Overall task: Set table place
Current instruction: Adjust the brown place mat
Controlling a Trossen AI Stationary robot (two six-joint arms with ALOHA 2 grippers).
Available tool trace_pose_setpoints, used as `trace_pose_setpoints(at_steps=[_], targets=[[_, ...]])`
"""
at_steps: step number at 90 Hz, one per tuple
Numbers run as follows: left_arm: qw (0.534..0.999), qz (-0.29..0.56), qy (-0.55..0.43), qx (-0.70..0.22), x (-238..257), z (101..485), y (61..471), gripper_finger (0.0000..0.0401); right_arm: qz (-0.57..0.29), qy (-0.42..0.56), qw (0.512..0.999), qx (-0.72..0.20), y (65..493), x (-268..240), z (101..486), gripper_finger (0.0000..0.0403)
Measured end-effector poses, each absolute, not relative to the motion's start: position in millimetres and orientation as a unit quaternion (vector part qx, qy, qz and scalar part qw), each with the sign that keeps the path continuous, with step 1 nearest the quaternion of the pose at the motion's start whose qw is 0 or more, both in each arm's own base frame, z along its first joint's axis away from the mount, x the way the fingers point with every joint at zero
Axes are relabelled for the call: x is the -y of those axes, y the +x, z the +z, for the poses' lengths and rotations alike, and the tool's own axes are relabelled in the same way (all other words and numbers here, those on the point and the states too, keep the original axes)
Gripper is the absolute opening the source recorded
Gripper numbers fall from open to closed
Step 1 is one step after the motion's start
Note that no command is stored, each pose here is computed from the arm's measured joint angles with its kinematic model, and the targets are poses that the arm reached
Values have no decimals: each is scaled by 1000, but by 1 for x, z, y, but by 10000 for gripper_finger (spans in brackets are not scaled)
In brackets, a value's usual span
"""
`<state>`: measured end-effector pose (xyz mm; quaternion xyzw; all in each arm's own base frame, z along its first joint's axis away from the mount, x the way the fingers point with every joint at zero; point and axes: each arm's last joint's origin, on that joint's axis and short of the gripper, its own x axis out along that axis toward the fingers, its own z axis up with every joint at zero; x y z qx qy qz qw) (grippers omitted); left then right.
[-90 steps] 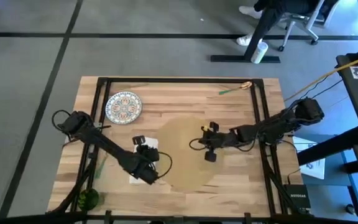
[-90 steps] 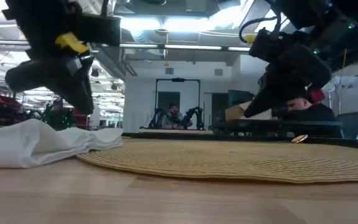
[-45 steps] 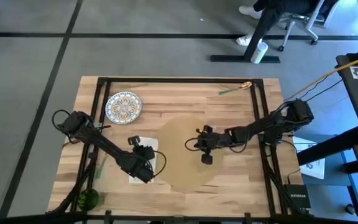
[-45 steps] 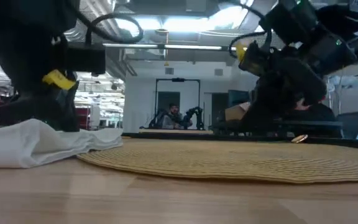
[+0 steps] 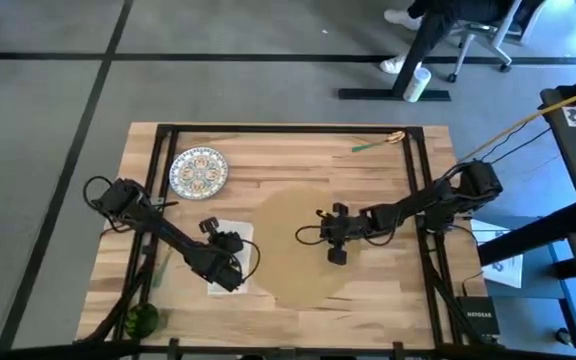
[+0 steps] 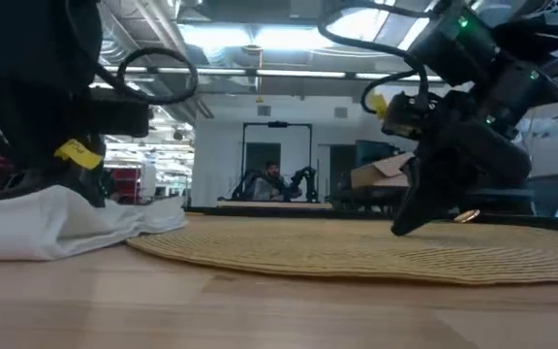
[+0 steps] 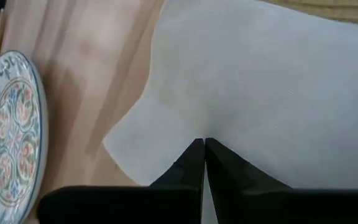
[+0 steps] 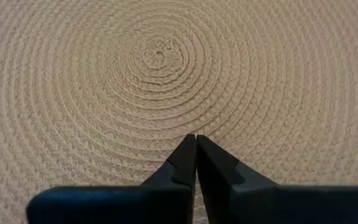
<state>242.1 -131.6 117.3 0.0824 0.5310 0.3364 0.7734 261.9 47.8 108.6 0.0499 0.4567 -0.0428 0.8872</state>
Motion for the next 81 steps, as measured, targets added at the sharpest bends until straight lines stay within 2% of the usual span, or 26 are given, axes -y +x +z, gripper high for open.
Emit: trace_pose_setpoints(at_steps=[31, 81], targets=[[776, 336, 78, -528, 137, 117, 238, 0, -47, 55, 866, -494, 255, -47, 105, 0], [757, 352, 96, -543, 133, 119, 232, 0, -40, 45, 865, -499, 250, -63, 103, 0]])
